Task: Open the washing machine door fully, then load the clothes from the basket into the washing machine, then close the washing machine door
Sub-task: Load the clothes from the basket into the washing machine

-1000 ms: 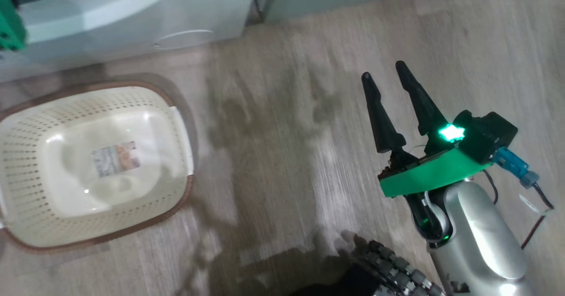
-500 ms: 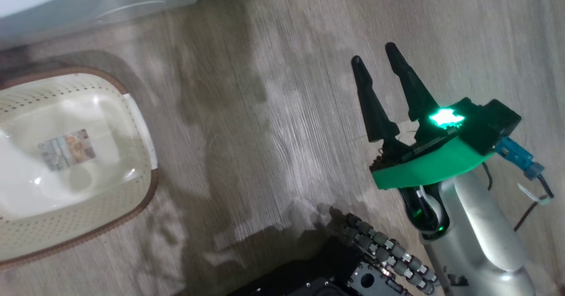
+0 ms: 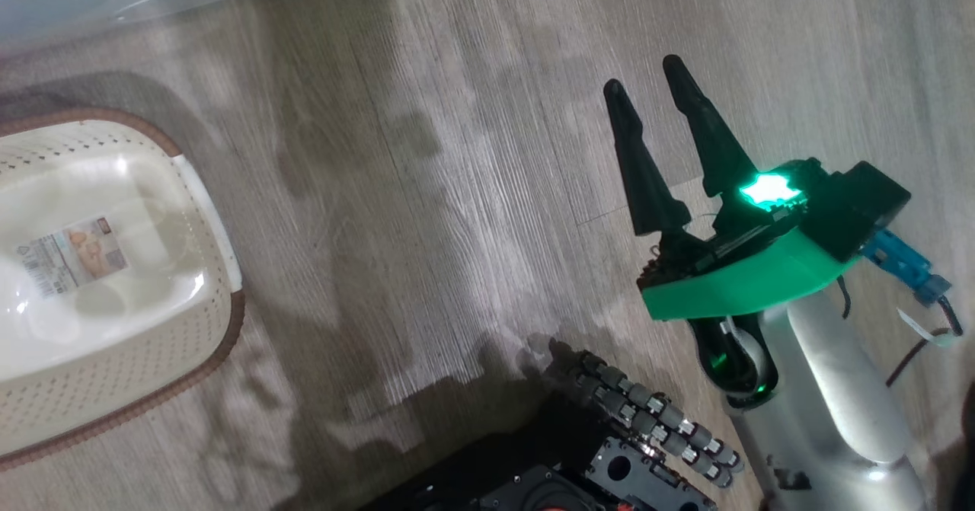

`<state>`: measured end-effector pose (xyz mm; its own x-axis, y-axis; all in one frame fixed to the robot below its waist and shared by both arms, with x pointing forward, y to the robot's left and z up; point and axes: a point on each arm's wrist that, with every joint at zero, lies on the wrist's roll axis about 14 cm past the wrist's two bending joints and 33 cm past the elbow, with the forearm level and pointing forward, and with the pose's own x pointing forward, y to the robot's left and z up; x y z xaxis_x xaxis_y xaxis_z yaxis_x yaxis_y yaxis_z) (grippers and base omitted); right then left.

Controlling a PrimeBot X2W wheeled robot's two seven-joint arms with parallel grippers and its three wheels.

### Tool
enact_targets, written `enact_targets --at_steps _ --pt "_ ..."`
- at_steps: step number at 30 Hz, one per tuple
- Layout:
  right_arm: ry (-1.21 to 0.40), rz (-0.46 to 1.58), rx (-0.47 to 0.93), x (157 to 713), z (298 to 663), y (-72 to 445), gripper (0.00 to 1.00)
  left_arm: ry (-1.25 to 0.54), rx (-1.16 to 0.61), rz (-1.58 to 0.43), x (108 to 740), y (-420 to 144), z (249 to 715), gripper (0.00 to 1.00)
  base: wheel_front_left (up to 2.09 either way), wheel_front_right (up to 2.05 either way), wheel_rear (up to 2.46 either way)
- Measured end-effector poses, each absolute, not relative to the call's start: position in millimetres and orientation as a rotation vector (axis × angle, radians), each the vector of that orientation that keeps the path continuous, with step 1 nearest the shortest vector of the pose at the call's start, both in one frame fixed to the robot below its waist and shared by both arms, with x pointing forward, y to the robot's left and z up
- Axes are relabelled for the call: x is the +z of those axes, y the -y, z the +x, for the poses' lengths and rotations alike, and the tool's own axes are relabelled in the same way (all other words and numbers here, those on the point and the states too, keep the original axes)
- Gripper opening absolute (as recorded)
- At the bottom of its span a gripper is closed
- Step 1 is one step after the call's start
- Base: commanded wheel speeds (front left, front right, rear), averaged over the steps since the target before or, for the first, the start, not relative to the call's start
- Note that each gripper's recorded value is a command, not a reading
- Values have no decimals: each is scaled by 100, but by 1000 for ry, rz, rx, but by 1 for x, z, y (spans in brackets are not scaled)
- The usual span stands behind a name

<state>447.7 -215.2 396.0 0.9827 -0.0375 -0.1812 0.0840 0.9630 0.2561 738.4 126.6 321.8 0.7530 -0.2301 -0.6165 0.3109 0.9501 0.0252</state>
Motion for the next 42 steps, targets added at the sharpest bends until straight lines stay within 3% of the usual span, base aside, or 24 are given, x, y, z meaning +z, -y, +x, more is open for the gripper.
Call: enact_targets --at_steps 15,21,27,28,29,42 --pt "-223 280 -79 378 446 217 100 -194 -216 146 371 -127 798 0 0 0 0" --pt "-232 281 -95 376 444 222 100 -293 -265 265 330 -122 793 0 0 0 0" --pt "-228 285 -90 376 445 220 100 -297 -278 306 334 -123 794 0 0 0 0" --pt "-226 287 -87 377 446 220 100 -297 -274 308 336 -125 795 25 0 0 0" --pt "-222 289 -86 378 446 219 100 -301 -272 313 337 -127 794 100 0 0 0" --pt "-154 275 -64 399 455 217 100 -213 -265 212 365 -118 757 100 0 0 0"
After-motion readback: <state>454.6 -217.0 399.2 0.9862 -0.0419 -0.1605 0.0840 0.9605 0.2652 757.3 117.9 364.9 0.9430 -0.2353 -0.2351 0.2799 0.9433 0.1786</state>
